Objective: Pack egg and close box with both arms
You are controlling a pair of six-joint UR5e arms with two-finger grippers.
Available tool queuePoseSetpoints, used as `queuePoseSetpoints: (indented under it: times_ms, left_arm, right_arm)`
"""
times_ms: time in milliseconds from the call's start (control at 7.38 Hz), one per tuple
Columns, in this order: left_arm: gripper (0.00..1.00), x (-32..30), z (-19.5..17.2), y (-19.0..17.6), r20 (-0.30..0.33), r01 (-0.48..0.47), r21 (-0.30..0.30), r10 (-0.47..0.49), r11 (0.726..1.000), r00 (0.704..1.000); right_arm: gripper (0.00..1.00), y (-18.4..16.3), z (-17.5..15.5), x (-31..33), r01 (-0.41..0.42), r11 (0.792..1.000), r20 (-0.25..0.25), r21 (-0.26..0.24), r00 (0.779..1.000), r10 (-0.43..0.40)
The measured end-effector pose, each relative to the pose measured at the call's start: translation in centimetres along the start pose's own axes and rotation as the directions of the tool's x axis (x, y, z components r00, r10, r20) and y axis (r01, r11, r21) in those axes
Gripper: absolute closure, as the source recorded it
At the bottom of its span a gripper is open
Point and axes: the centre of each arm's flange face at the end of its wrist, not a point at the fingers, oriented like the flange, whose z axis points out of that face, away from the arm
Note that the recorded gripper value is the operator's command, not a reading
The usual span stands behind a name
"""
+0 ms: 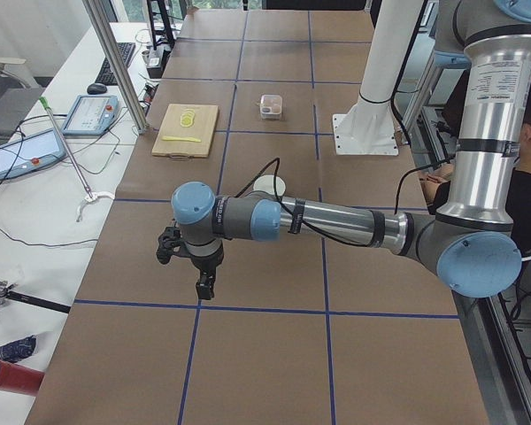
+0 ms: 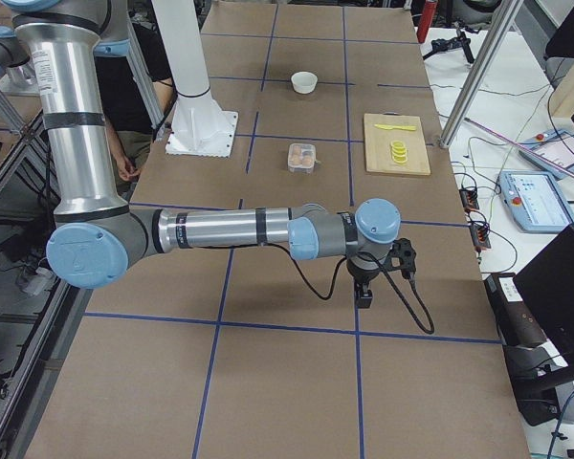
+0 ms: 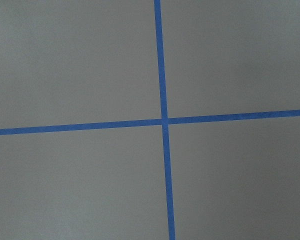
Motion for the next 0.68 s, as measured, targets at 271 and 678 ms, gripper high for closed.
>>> queuePoseSetpoints:
  times_ms: [271, 678]
  left_arm:
    - [0.0, -0.07, -0.08, 0.24, 0.003, -0.002, 0.001, 0.002, 1.0, 1.0]
    - [0.0, 0.43, -0.61, -0.55, 0.003, -0.01, 0.01, 0.01, 1.0, 1.0]
  right_arm:
    - [0.0, -0.02, 0.71, -0.59, -0.009, 1.0, 0.004, -0.012, 1.0, 0.009]
    - [0.0, 0.39, 1.22, -0.39, -0.018, 1.0, 0.003, -0.021, 1.0, 0.018]
